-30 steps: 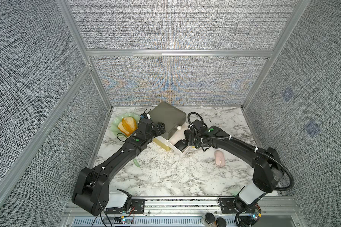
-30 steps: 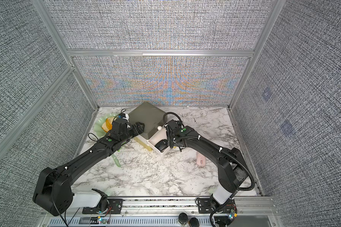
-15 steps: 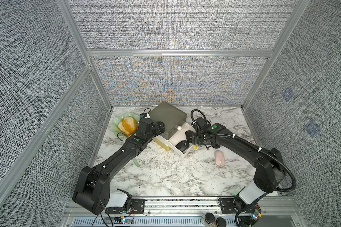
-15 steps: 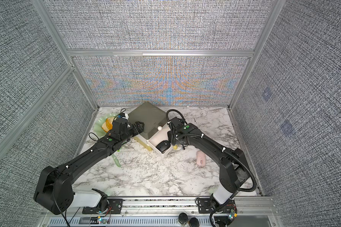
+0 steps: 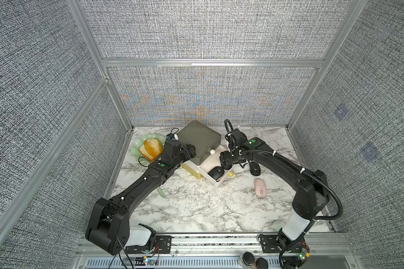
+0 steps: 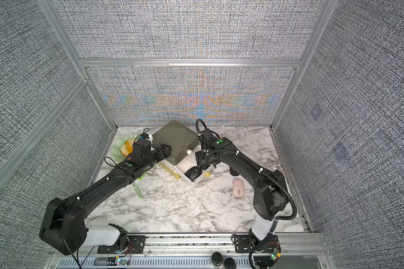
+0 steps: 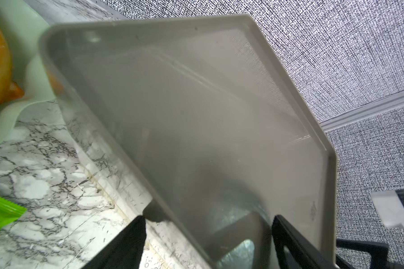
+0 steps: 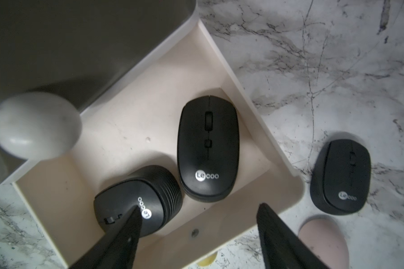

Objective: Take the mice out of the drawer
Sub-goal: Adjust the drawer in the storage box, then pick up the mouse from the drawer, then place the mouse at the center of the board.

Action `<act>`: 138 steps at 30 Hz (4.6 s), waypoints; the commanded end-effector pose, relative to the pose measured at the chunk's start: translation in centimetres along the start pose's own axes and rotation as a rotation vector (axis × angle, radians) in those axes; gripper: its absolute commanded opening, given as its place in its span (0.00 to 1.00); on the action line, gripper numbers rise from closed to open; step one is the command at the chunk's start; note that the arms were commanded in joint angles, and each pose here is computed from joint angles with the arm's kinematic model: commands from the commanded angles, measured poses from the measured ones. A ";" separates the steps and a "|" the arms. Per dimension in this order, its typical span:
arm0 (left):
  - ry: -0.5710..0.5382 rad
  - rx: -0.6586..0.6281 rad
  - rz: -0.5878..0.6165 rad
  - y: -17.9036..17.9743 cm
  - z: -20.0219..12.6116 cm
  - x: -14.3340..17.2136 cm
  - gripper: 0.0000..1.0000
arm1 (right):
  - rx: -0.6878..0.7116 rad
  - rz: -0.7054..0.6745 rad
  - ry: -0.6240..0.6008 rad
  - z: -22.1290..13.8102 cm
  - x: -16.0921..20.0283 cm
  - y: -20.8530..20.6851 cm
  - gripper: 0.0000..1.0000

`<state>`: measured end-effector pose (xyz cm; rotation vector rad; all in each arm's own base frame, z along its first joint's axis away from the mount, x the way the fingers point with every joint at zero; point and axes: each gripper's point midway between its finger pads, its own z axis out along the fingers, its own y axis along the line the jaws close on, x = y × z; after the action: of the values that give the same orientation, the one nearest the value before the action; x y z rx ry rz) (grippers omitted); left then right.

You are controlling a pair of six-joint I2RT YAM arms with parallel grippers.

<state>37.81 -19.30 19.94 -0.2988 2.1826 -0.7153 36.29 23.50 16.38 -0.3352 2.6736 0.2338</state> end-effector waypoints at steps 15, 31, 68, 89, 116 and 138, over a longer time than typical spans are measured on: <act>0.029 0.018 0.007 -0.3 0.3 0.4 0.86 | 0.028 0.009 0.098 4.4 -0.4 -1.1 0.68; 0.035 0.013 -0.002 -0.2 0.8 0.6 0.86 | 0.023 0.038 0.140 7.0 0.0 -0.3 0.68; 0.014 0.026 0.062 -1.6 -1.2 -1.0 0.93 | -0.005 0.105 -0.036 -2.5 -3.1 -1.6 0.52; 0.105 0.171 0.143 -4.4 -5.9 1.9 0.99 | 0.109 0.306 0.073 -2.1 11.3 -7.5 0.52; 0.085 0.169 0.115 -4.1 -5.5 2.3 0.99 | 0.235 0.266 0.199 5.8 16.5 -8.1 0.51; 0.042 0.196 0.154 -5.7 -5.9 0.5 1.00 | 0.212 0.228 0.059 -0.7 11.5 -8.0 0.76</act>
<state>32.32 -21.63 24.71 -0.0438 2.1786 -0.8478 28.60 14.40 9.37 0.0577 2.7665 0.0630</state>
